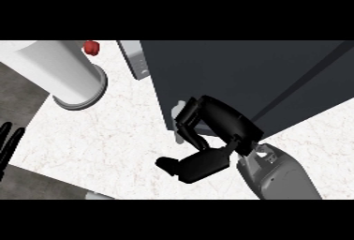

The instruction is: Pick up the bottled water, place it into the cabinet and close the cabinet

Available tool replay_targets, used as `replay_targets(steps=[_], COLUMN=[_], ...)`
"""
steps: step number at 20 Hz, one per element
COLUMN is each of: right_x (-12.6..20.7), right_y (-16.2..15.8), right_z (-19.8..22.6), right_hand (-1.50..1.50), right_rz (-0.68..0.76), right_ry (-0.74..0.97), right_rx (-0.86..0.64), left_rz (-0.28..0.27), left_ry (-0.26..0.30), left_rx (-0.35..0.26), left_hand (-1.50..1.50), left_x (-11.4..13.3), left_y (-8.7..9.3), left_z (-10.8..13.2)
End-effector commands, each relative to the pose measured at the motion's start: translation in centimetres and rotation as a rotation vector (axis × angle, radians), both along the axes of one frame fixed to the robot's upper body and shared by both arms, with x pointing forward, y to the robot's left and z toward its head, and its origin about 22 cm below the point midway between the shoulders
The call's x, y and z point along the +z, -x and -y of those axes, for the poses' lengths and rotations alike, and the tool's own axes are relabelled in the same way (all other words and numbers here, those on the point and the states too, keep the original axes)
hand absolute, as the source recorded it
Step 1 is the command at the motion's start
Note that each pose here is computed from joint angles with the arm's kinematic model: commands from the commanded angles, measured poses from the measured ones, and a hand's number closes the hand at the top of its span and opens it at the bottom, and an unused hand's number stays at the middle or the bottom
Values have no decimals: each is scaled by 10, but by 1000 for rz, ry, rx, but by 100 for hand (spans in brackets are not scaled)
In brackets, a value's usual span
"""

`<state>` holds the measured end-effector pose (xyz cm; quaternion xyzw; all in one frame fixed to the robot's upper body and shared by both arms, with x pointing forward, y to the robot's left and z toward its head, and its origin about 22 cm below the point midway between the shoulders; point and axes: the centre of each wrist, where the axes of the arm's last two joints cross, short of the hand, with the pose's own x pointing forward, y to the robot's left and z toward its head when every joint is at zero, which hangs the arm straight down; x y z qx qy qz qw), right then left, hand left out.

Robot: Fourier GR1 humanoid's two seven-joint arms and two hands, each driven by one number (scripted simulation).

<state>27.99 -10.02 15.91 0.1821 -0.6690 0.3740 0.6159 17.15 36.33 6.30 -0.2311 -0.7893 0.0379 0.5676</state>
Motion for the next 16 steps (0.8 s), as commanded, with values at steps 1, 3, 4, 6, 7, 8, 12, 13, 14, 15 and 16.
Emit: replay_targets(steps=[1,3,4,6,7,8,12,13,14,15,16], right_x=[16,30,30,35,43,36,40,39,38,38,39], right_y=[-36,-50,-58,-72,-76,-80,-91,-93,-95,-96,-96], right_z=[-25,-29,-34,-38,-42,-43,-39,-38,-37,-40,-42], right_hand=[150,150,150,150,150,150,-150,-150,-150,-150,-150], right_rz=[-14,-6,7,6,21,-2,-44,-71,-80,-86,-79], right_ry=[-22,-73,-67,-79,-90,-90,-181,-203,-226,-220,-242], right_rx=[-141,-229,-239,-299,-308,-331,-396,-422,-429,-437,-428], left_rz=[14,2,-2,1,0,-3,5,0,12,-2,6], left_ry=[-1,3,8,1,11,25,29,27,29,23,22], left_rx=[12,27,31,35,34,26,35,47,47,32,46], left_hand=[-150,-150,-150,-150,-150,-150,-150,-150,-150,-150,-150], left_x=[4,-1,-3,-1,-4,-5,-5,-7,-3,-6,-5], left_y=[-1,2,3,3,7,6,5,8,5,10,7], left_z=[-3,-7,-6,-9,-11,-8,-11,-15,-15,-15,-14])
